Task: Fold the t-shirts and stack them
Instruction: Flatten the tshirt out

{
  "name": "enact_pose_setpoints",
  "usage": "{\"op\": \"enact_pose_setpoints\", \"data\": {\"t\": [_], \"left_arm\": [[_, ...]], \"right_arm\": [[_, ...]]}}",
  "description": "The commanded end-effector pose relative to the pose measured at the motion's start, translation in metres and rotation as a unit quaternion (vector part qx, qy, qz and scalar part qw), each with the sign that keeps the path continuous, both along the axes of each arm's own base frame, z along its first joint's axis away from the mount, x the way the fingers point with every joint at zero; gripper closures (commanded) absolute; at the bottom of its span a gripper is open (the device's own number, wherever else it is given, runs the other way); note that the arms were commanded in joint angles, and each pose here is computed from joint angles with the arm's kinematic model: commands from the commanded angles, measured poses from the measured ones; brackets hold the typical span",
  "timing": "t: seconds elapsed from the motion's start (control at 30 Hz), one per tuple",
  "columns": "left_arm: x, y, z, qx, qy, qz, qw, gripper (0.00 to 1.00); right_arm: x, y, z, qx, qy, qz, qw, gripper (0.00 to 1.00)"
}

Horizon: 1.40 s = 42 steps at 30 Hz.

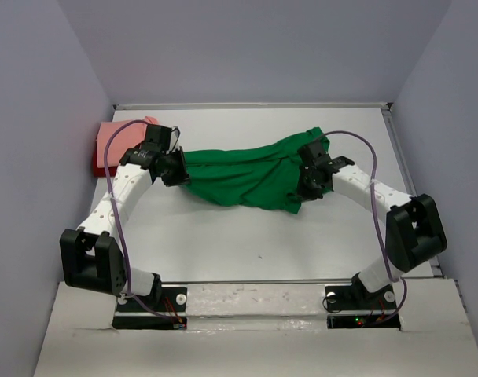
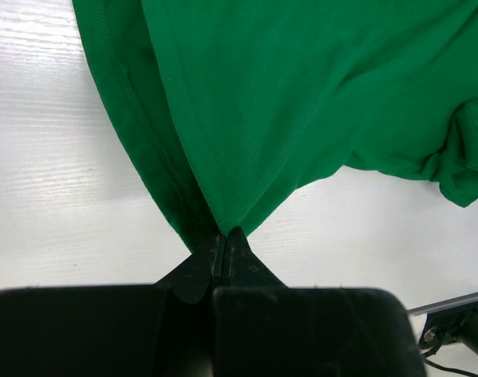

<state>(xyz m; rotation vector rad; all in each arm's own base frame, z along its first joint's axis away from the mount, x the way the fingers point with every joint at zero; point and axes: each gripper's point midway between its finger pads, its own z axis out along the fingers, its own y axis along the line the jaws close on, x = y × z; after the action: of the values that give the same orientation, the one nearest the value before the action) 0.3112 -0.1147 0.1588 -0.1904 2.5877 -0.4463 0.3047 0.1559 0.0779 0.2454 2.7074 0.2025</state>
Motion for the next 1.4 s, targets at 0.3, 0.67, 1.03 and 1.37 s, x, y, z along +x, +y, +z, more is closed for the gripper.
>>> {"op": "enact_pose_setpoints", "data": {"t": [0.3, 0.67, 1.03, 1.37], "left_arm": [[-0.005, -0.003, 0.006, -0.004, -0.008, -0.019, 1.0, 1.0], [-0.003, -0.001, 0.015, 0.001, -0.016, -0.015, 1.0, 1.0], [-0.005, -0.009, 0.003, -0.012, -0.008, -0.019, 1.0, 1.0], [-0.005, -0.008, 0.004, -0.009, -0.009, -0.022, 1.0, 1.0]], "right_arm": [[-0.004, -0.026, -0.03, -0.062, 0.018, -0.054, 0.996, 1.0], [0.016, 0.043, -0.031, 0.005, 0.01, 0.075, 0.997, 1.0], [0.013, 0.117, 0.029, 0.013, -0.02, 0.171, 0.985, 1.0], [0.005, 0.089, 0.01, -0.017, -0.021, 0.121, 0.992, 0.55]]}}
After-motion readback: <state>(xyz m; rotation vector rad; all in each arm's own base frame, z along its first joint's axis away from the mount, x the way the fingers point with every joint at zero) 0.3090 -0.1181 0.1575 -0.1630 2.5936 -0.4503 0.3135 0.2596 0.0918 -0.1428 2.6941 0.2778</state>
